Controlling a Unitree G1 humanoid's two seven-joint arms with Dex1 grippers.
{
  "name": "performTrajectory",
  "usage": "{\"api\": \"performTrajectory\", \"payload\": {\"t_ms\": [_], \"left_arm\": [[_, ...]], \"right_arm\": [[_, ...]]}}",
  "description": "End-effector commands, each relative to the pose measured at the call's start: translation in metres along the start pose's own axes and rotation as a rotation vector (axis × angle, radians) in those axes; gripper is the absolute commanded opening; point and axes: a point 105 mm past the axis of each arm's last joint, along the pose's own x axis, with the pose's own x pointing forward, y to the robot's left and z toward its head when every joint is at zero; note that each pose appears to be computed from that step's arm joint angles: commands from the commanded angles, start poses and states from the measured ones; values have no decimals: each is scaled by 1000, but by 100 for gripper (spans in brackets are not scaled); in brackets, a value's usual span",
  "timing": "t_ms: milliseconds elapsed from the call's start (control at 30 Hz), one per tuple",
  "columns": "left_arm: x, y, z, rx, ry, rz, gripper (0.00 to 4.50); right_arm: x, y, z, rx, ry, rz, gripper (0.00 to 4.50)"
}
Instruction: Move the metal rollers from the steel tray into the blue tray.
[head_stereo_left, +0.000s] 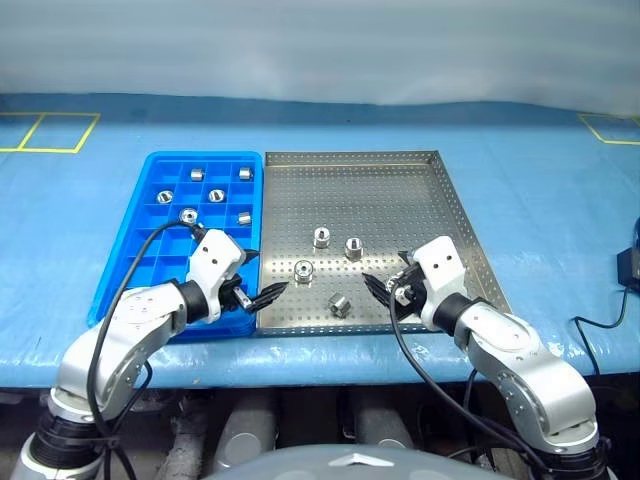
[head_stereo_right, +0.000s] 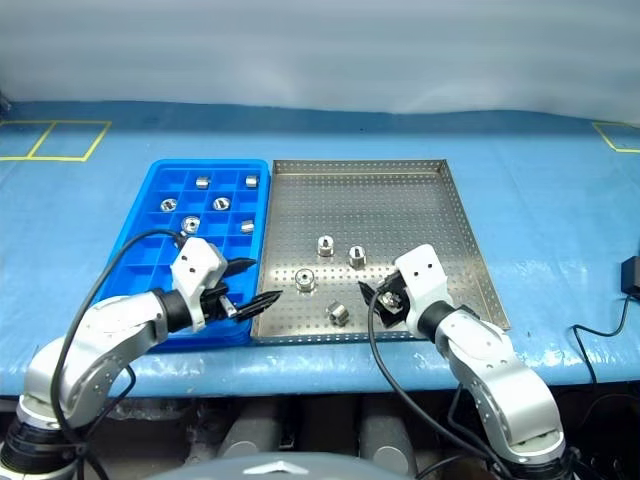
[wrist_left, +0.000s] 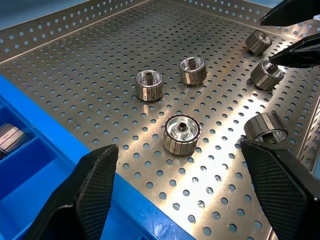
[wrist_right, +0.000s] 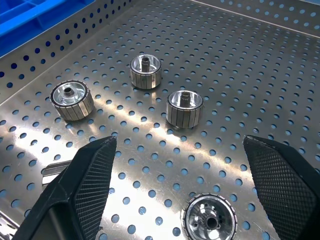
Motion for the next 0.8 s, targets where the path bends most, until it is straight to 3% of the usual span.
{"api": "performTrajectory", "payload": {"t_ms": [33, 800], "left_arm": [[-3, -2, 7, 32, -17, 2, 428], [-4, 3, 8, 30, -25, 45, 428]], "right_arm": [[-4, 6, 12, -30, -46, 31, 426], [-1, 8, 13, -39, -52, 45, 426]]}}
